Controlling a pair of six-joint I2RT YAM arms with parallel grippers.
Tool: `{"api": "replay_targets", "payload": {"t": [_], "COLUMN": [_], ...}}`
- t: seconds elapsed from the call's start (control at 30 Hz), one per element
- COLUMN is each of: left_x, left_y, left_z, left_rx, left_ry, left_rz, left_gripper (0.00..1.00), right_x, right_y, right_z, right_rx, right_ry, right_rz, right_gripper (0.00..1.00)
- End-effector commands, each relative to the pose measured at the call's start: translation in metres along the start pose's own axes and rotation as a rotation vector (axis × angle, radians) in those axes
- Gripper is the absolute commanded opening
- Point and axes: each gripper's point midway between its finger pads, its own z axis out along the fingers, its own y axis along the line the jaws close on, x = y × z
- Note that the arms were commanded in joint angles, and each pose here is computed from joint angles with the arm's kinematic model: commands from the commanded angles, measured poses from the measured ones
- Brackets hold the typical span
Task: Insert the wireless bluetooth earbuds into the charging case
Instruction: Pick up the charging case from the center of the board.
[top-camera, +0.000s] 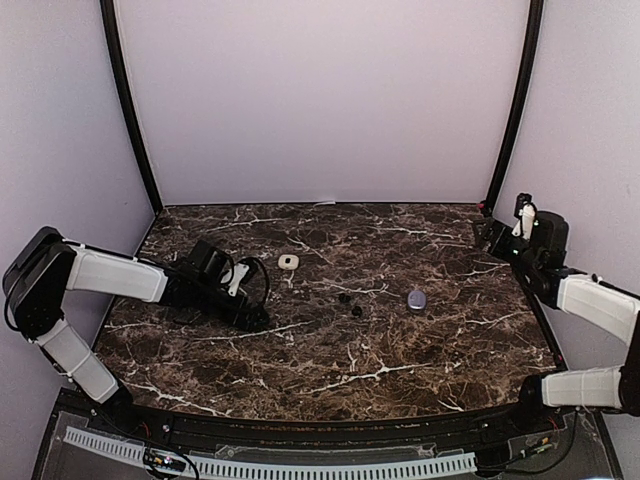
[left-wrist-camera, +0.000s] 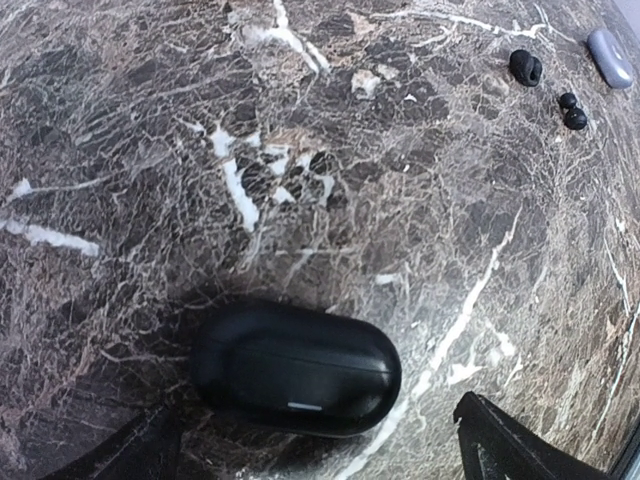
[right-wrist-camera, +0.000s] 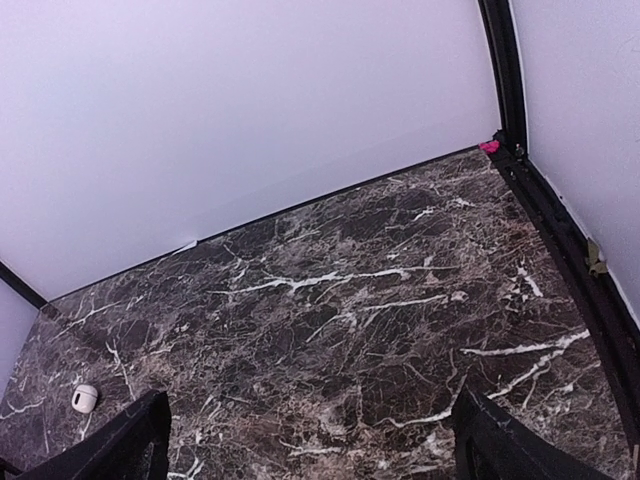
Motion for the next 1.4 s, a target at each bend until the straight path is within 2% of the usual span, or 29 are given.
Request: {"api": "replay_targets", "payload": {"t": [0.0,0.13,0.47,0.9,1.07,1.13,1.37], "left_x": [0.004,0.005,0.011,0.017,0.012,0.013,0.013], "left_y": [-0.002,-0.001,0.003,0.016,0.012,-0.001,-0.003], "left_z": [-0.004,-0.003,-0.004,0.017,0.013,0.012,0.009], "left_rx": [-0.005,-0.017,-0.043,-0.095,-0.083,-0.076,-0.188], "left_ry": [0.048,0.069,0.124,0.203,0.194,0.197,0.229], "left_rz": [0.017,0.036,0.040,0.066,0.069,0.112,0.211], "left_gripper": [0.99,0.99,0.99,0.99,0.99,0.99,0.99], "right_x": [0.002,0.012,0.027,0.046,0.048,0.048,0.046], "right_y": [0.007,0.004,0.006,0.015,0.015,0.016,0.020], "right_z": [0.004,0.004,0.013,0.023,0.024,0.023,0.023], "right_rx": [-0.027,-0.026,-0.049,-0.085,-0.085,-0.086,-0.100], "right_ry": [0.019,0.040,-0.007,0.040,0.050,0.049,0.053], "right_rz": [0.047,0.061,0.180,0.137,0.125,0.122,0.115], "right_gripper": [0.99,0.99,0.98,0.98,0.98,0.98,0.98]}}
